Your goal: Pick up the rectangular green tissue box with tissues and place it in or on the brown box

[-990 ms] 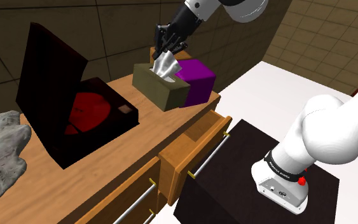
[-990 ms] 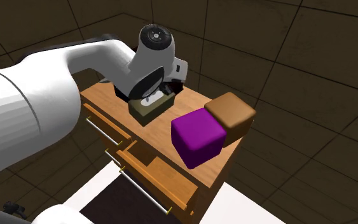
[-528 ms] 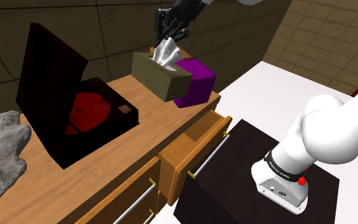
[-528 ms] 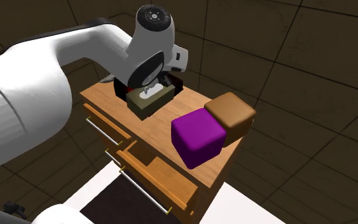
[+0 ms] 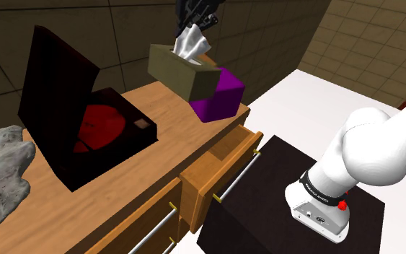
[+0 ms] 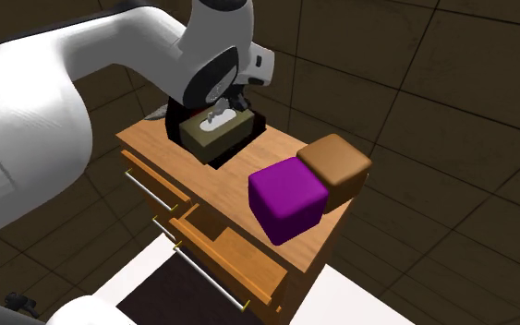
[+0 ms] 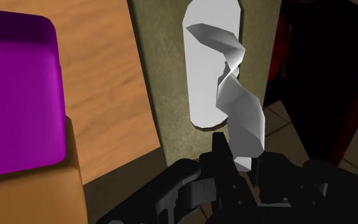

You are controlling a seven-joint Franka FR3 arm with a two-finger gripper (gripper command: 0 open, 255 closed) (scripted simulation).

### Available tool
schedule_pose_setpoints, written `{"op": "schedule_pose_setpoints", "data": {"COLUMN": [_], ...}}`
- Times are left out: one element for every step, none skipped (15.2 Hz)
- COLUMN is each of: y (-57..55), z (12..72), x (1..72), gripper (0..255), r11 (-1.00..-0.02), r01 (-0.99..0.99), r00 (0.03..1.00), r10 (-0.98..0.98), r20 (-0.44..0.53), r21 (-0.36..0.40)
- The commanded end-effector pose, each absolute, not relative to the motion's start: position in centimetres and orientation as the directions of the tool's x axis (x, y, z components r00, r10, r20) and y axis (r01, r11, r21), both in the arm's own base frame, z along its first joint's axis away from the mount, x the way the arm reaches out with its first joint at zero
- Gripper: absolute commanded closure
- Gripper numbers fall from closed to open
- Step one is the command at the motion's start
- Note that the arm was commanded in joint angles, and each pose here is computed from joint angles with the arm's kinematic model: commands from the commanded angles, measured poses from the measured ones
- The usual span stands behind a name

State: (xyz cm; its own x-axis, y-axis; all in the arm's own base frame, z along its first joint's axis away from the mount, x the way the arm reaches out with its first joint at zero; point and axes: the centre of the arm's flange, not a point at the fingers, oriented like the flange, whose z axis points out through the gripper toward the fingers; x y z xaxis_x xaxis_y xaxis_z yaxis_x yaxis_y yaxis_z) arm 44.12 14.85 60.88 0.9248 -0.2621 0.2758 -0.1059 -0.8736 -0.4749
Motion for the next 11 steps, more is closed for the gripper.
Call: {"op": "schedule_pose_setpoints", "data": {"y": [14.9, 14.9, 14.9, 13.9, 12.9, 11.9, 11.0, 10.0, 9.0, 8.0, 7.0], "z": [61.9, 62.4, 62.4, 62.6, 62.9, 63.1, 63.3, 63.5, 63.7, 63.9, 64.1], "x": [44.1, 44.1, 44.1, 44.9, 45.8, 46.7, 47.5, 48.4, 49.3, 50.1, 51.0], "gripper": [255, 255, 255, 255, 255, 255, 255, 255, 255, 255, 255], "r11": [-0.874, -0.874, -0.874, -0.874, -0.874, -0.874, -0.874, -0.874, -0.874, -0.874, -0.874], "r01": [-0.106, -0.106, -0.106, -0.106, -0.106, -0.106, -0.106, -0.106, -0.106, -0.106, -0.106], "r00": [0.925, 0.925, 0.925, 0.925, 0.925, 0.925, 0.925, 0.925, 0.925, 0.925, 0.925], "r10": [-0.262, -0.262, -0.262, -0.262, -0.262, -0.262, -0.262, -0.262, -0.262, -0.262, -0.262], "r20": [0.276, 0.276, 0.276, 0.276, 0.276, 0.276, 0.276, 0.276, 0.276, 0.276, 0.276], "r21": [-0.475, -0.475, -0.475, -0.475, -0.475, -0.475, -0.475, -0.475, -0.475, -0.475, -0.475]}}
